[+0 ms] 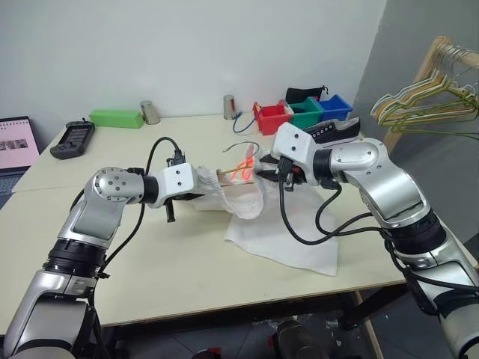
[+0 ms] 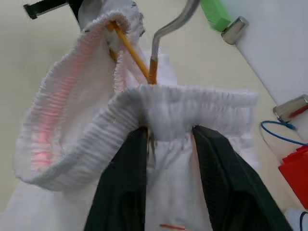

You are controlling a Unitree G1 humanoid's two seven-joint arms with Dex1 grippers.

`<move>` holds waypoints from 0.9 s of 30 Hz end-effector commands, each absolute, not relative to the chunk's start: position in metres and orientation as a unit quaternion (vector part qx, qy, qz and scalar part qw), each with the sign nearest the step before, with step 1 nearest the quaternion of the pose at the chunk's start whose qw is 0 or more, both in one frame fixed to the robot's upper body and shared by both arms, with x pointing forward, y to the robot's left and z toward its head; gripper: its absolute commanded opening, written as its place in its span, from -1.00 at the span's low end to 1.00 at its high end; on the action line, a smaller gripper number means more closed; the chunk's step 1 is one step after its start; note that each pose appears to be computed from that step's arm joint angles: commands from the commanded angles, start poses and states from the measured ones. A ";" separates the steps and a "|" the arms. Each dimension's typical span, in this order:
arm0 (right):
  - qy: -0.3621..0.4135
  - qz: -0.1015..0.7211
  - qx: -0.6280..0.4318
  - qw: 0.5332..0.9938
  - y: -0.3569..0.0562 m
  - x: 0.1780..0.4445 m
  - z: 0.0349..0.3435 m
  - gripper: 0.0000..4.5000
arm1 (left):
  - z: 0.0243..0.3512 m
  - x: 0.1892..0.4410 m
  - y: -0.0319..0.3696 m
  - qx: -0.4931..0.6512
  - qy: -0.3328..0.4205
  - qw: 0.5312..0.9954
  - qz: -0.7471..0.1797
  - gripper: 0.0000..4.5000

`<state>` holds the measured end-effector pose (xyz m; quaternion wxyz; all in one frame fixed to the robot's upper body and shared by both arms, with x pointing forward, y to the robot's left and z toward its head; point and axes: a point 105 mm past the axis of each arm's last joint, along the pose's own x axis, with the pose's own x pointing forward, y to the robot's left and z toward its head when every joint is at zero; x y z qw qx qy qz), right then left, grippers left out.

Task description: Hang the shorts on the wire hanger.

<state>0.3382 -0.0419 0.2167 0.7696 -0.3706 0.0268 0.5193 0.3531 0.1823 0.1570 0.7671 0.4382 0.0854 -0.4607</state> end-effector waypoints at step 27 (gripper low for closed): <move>0.062 0.480 -0.587 0.649 -0.078 0.387 0.182 0.02 | 0.187 0.348 0.161 0.470 0.011 0.753 -0.461 -1.00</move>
